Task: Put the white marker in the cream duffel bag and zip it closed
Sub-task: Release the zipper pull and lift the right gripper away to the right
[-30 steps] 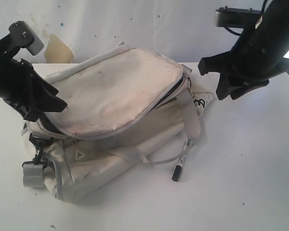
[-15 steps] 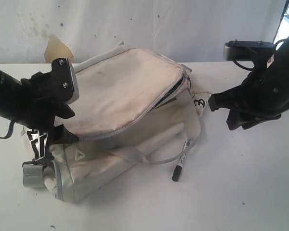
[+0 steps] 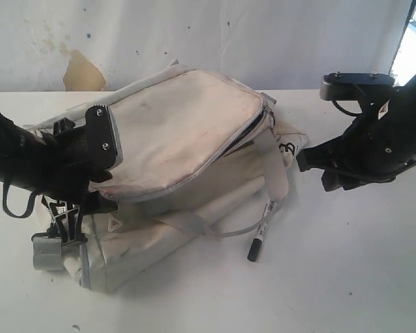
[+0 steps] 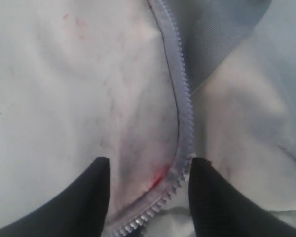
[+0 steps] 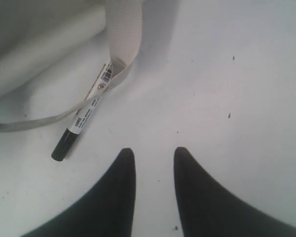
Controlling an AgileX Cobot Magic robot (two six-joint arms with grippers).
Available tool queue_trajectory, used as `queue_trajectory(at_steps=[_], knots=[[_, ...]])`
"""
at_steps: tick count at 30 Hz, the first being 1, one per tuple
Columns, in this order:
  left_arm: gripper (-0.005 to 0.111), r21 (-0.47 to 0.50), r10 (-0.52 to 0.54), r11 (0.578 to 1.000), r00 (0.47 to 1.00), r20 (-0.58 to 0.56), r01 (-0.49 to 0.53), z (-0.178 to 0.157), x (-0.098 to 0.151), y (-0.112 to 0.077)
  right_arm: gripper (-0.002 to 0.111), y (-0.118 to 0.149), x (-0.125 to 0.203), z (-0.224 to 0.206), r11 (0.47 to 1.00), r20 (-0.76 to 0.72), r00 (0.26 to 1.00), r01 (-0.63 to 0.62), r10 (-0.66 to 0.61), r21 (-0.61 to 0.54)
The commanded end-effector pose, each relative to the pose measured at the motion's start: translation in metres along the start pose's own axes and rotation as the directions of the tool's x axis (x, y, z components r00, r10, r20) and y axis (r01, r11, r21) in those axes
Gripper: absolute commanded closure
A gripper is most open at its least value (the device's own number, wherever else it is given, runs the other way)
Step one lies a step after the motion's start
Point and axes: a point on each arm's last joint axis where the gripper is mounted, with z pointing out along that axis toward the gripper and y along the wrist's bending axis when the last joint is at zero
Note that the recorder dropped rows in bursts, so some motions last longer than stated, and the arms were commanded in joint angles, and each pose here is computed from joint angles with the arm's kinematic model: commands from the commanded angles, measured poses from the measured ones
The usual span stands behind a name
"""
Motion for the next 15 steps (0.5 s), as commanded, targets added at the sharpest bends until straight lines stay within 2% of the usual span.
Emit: queue_trajectory(at_steps=[1, 6, 15], knots=[[0.074, -0.001, -0.096, 0.995, 0.995, 0.038, 0.096, 0.003, -0.003, -0.001, 0.083, -0.002, -0.001, -0.002, 1.0, 0.025, 1.0, 0.007, -0.007, 0.004], [0.105, -0.006, -0.115, 0.993, 0.992, 0.047, 0.115, 0.003, -0.004, 0.0, 0.083, -0.001, -0.002, -0.002, 1.0, 0.044, 0.999, 0.004, -0.004, 0.001], [0.107, -0.043, -0.237, 0.97, 0.968, 0.088, 0.241, -0.002, -0.012, 0.011, 0.083, -0.001, -0.002, -0.002, 1.0, 0.044, 0.999, 0.004, -0.004, 0.001]])
